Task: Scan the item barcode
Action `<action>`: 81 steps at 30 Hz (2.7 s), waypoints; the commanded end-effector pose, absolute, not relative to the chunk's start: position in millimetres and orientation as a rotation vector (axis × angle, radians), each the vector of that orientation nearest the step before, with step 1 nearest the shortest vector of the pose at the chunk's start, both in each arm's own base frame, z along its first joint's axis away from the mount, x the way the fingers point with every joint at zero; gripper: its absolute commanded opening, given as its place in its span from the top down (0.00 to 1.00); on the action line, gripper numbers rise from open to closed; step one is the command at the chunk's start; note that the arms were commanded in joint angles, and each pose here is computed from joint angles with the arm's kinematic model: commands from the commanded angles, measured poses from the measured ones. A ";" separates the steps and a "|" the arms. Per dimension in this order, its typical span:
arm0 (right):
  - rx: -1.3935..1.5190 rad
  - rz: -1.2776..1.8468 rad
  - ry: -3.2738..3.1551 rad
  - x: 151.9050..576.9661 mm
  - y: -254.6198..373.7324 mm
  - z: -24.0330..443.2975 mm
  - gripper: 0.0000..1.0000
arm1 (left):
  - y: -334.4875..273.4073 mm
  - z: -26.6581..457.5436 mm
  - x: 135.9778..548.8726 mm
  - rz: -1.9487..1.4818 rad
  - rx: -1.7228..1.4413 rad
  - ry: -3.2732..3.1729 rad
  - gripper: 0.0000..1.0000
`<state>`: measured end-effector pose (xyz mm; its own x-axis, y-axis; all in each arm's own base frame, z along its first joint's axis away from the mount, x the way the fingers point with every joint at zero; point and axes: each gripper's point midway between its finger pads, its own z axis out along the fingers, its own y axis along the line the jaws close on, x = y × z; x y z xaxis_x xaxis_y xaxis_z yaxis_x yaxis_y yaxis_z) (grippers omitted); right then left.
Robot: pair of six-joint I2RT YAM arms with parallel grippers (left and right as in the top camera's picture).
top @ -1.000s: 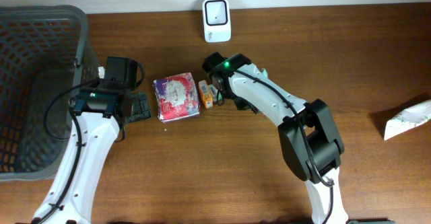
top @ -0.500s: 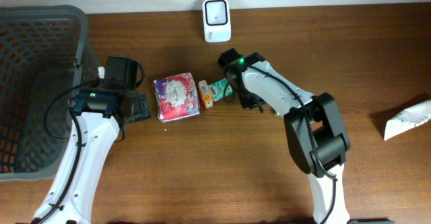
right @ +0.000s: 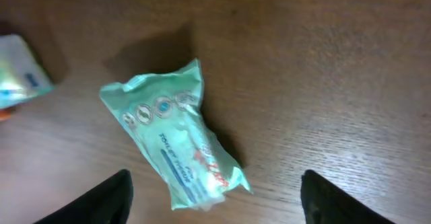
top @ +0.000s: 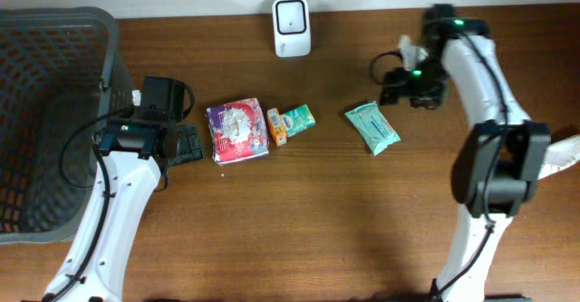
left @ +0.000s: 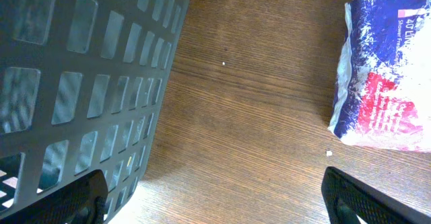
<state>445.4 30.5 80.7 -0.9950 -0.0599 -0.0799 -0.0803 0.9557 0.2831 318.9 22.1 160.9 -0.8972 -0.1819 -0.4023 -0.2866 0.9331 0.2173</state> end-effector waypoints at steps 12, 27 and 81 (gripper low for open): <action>-0.128 1.074 2.871 412.2 80.9 14.4 0.88 | 23.4 161.8 318.8 0.380 -0.361 2.701 0.01; 0.182 1.005 2.061 615.7 209.0 212.6 0.96 | 23.4 161.8 318.8 0.380 -0.361 2.701 0.01; 1.712 0.034 2.409 389.3 -270.2 82.9 0.01 | 23.4 161.8 318.8 0.380 -0.361 2.701 0.01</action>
